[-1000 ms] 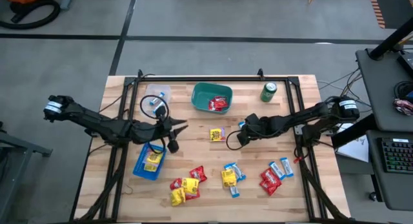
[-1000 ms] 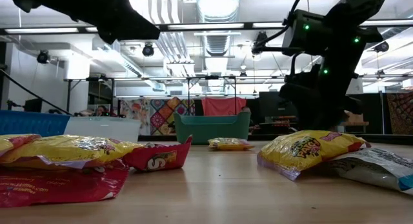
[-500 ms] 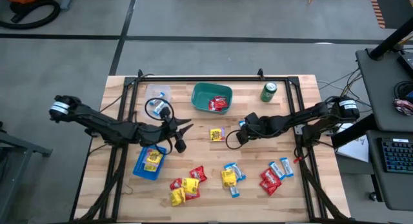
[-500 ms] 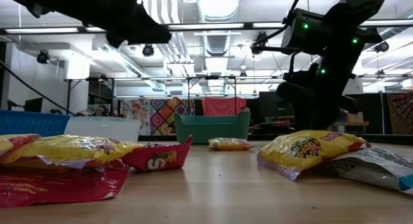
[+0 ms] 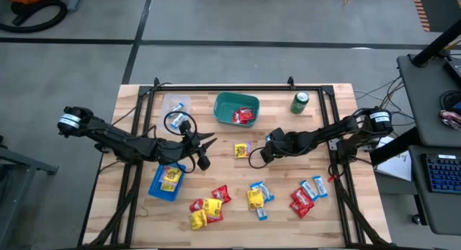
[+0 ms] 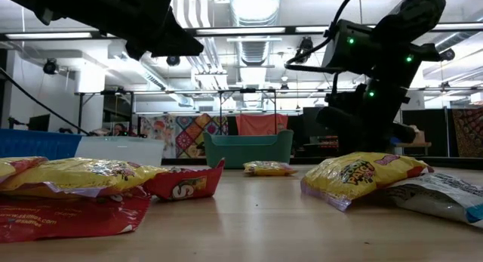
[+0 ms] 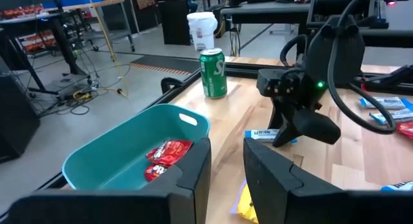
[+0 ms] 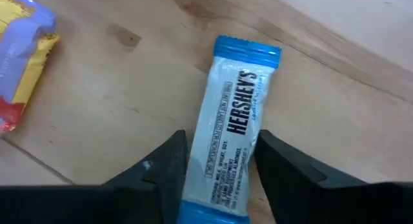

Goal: Sort candy
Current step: Put the white candy into the transparent bin, then put the yellow candy into the blue basket

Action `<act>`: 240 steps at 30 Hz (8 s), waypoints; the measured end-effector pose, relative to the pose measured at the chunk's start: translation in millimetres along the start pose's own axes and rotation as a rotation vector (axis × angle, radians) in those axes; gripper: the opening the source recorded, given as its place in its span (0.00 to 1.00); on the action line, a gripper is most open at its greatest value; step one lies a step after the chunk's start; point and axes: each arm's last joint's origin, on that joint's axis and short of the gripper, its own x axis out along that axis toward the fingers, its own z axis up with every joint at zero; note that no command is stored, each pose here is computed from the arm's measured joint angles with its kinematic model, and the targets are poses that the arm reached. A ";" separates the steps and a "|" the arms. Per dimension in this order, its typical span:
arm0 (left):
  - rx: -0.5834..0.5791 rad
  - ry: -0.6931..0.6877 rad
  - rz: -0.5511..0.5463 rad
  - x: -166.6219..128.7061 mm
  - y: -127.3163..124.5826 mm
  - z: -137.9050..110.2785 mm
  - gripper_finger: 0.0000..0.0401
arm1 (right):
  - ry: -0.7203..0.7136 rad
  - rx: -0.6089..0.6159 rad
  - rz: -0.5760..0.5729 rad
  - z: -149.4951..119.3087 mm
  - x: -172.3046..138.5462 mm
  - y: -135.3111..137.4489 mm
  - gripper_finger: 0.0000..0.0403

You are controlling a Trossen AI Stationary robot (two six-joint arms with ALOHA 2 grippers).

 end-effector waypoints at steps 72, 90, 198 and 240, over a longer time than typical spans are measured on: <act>0.273 -0.107 -0.372 71.3 -77.6 -37.7 0.00 | -0.126 -0.474 1.012 24.3 -81.6 44.3 0.35; 0.292 0.284 0.397 9.5 13.1 1.1 0.00 | -0.321 -0.359 0.745 35.4 -105.9 19.2 0.45; 0.295 0.515 -0.056 25.9 -51.3 6.7 0.32 | 0.349 -0.227 0.183 -46.6 -113.9 12.7 0.38; 0.383 0.494 -0.177 131.0 -67.4 -93.6 0.00 | 0.110 -0.399 0.206 -37.8 -114.7 20.7 0.38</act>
